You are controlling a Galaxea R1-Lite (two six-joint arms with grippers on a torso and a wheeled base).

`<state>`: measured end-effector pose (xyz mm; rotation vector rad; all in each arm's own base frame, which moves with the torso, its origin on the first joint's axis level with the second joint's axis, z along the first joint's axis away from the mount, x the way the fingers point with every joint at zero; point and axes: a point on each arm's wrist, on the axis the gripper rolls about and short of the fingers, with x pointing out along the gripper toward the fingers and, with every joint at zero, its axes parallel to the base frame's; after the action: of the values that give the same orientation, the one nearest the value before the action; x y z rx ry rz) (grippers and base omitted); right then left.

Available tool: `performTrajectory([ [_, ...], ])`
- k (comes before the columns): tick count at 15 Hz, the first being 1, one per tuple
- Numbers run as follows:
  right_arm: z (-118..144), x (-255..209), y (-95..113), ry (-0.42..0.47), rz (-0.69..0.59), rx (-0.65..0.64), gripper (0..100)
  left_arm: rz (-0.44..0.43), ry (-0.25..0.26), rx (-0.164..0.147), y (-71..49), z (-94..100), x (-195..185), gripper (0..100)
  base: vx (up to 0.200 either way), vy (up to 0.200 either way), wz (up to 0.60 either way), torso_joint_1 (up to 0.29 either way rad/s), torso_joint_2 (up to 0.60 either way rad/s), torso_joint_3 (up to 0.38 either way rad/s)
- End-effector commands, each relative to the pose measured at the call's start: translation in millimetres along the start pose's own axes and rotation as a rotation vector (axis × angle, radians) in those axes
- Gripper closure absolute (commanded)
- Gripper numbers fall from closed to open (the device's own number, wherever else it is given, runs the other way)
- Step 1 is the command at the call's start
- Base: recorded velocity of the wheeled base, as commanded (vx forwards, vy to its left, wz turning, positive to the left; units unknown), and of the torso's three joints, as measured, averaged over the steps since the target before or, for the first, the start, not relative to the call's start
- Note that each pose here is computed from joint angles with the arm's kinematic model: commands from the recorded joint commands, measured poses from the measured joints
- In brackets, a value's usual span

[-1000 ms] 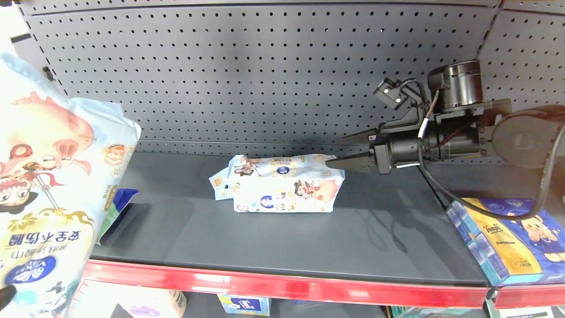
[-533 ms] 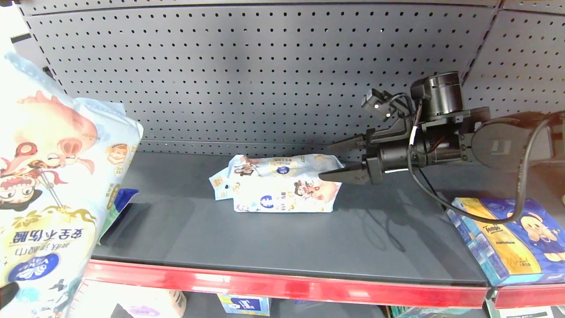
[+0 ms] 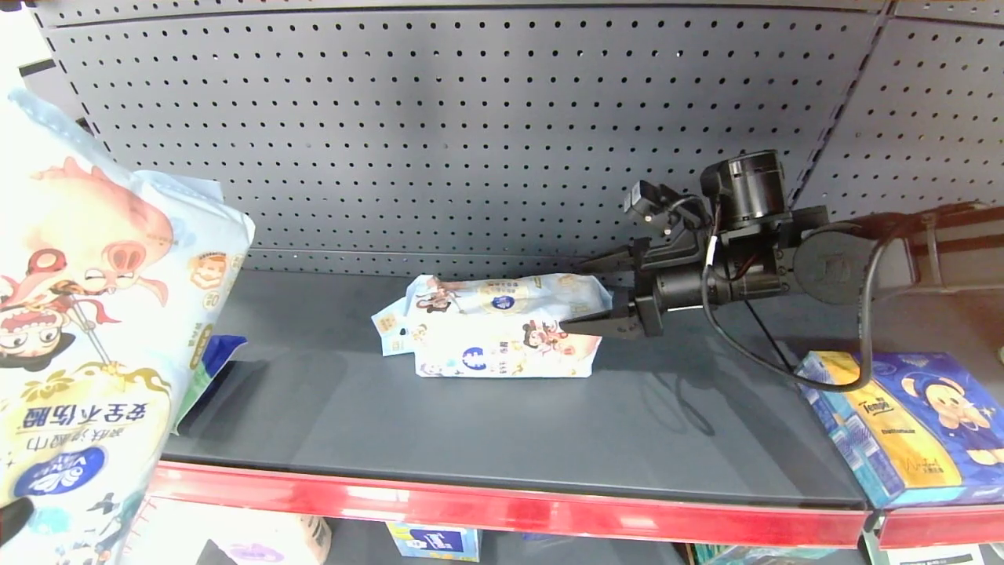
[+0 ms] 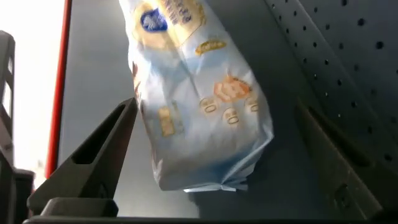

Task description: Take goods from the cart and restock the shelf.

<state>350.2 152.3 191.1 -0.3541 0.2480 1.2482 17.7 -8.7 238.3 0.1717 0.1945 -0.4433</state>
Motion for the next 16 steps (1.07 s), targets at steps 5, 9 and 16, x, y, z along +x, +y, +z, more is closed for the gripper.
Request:
performTrajectory([
  [5,-12,11,0,0.029,0.021,-0.002,0,0.0,0.007,-0.001,0.3,-0.3,2,100,0.0,0.0,0.0,0.0,0.0,0.0],
  [9,-14,16,1,0.05,0.008,-0.002,0,-0.002,0.008,-0.002,0.3,-0.6,2,100,0.0,0.0,0.0,0.0,0.0,0.0],
  [16,-13,11,11,0.062,0.012,0.001,100,-0.002,0.007,-0.001,0.3,-0.2,2,100,0.0,0.0,0.0,0.0,0.0,0.0],
])
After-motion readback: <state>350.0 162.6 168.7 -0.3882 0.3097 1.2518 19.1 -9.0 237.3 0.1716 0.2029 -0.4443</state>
